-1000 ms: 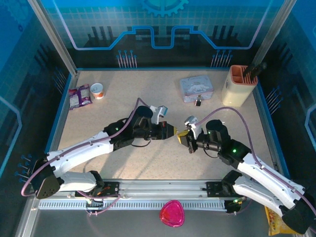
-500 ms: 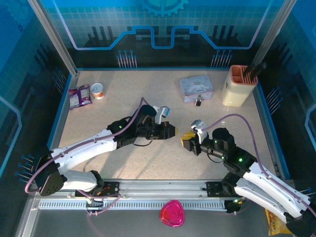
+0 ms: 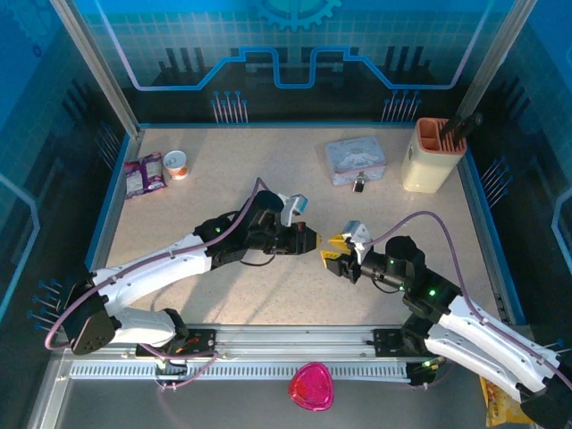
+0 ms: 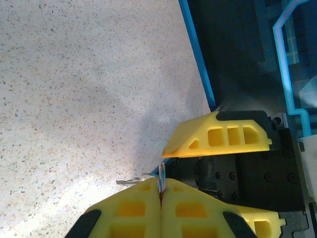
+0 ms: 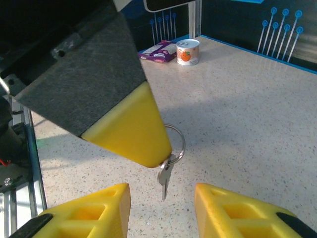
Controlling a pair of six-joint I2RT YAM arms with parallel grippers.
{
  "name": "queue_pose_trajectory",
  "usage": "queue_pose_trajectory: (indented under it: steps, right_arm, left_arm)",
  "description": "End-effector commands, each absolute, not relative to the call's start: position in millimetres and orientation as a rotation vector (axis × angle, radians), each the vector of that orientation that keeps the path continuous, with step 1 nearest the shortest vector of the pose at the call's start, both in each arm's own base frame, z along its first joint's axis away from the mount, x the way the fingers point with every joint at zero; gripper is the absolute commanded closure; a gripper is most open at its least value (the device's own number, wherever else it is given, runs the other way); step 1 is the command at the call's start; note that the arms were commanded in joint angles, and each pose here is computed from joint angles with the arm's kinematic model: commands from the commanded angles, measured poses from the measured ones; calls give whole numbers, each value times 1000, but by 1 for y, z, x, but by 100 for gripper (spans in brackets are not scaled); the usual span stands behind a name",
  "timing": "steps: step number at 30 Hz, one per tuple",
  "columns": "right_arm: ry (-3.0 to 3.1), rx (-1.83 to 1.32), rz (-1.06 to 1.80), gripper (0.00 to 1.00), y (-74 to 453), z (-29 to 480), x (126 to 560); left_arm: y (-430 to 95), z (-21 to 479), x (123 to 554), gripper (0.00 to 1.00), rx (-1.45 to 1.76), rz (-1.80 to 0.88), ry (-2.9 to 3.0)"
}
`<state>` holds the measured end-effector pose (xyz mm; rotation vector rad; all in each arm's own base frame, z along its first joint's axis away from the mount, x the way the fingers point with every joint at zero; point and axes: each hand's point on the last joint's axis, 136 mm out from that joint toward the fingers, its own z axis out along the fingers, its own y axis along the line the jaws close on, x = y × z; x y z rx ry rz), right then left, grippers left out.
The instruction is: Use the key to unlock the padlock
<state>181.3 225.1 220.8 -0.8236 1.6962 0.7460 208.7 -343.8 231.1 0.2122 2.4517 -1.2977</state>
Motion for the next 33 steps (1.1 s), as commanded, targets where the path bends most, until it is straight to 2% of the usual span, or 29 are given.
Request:
queue_pose_trajectory:
  steps: [1,10,16,20,29,33]
  right_arm:
    - [1570,-860,718,60,231,236,180]
    - [1518,-887,683,61,234,230,181]
    - [1523,-879,672,69,234,227,183]
    - [1522,-868,664,70,233,227,184]
    - [1533,-846,651,83,231,229,187]
    - [1547,-809,646,92,228,231,191]
  left_arm:
    - [-349,247,201,100,262,-1343,2435]
    - [-350,250,198,100,299,-1354,2434]
    - [-351,250,196,100,313,-1353,2444]
    - [-350,250,196,100,314,-1349,2446]
    - [-352,254,196,100,325,-1362,2443]
    - [-353,252,195,100,341,-1349,2456]
